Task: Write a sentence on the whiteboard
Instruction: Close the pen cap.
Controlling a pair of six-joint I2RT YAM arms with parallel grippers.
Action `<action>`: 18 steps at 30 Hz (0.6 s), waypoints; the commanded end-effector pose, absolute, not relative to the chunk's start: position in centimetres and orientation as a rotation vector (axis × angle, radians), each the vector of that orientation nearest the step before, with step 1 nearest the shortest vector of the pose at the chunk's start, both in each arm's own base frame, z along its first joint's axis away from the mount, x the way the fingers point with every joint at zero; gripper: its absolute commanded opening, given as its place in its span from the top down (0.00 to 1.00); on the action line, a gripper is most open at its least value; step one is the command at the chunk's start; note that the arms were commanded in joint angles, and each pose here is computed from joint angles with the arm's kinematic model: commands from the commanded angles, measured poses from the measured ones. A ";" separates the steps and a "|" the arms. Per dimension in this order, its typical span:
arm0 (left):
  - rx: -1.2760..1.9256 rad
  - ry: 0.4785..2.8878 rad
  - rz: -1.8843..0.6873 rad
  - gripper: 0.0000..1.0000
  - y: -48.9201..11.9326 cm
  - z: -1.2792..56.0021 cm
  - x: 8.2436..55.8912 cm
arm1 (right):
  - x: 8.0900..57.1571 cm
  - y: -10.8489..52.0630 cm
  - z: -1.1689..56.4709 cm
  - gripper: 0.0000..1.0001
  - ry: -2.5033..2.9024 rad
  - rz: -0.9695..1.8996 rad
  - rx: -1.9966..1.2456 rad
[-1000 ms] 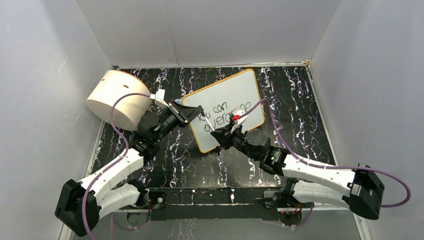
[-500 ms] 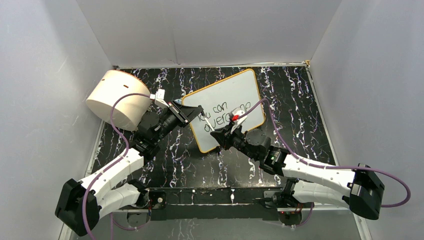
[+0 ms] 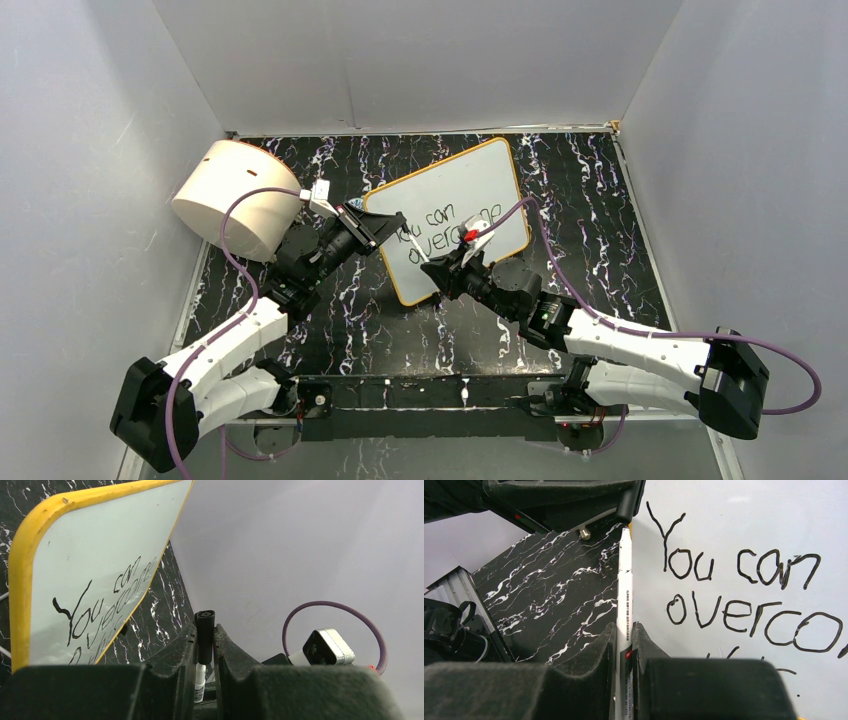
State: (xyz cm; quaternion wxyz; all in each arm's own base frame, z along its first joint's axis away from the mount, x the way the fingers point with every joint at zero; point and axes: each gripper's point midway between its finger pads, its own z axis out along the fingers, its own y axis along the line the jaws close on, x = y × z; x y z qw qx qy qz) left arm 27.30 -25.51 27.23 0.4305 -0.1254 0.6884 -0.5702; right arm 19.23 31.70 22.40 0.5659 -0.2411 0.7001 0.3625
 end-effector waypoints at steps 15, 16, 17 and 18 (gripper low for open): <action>-0.245 1.678 -1.437 1.00 -26.0 28.3 27.0 | 19.6 31.9 26.0 1.00 1.555 0.899 -0.491; -0.240 1.679 -1.433 1.00 -26.0 28.3 27.0 | 19.6 31.9 26.0 1.00 1.555 0.899 -0.492; -0.238 1.681 -1.430 1.00 -26.1 28.2 27.0 | 19.6 32.0 26.1 1.00 1.554 0.900 -0.490; -0.237 1.683 -1.430 1.00 -26.1 28.1 27.1 | 19.6 32.0 26.1 1.00 1.554 0.901 -0.489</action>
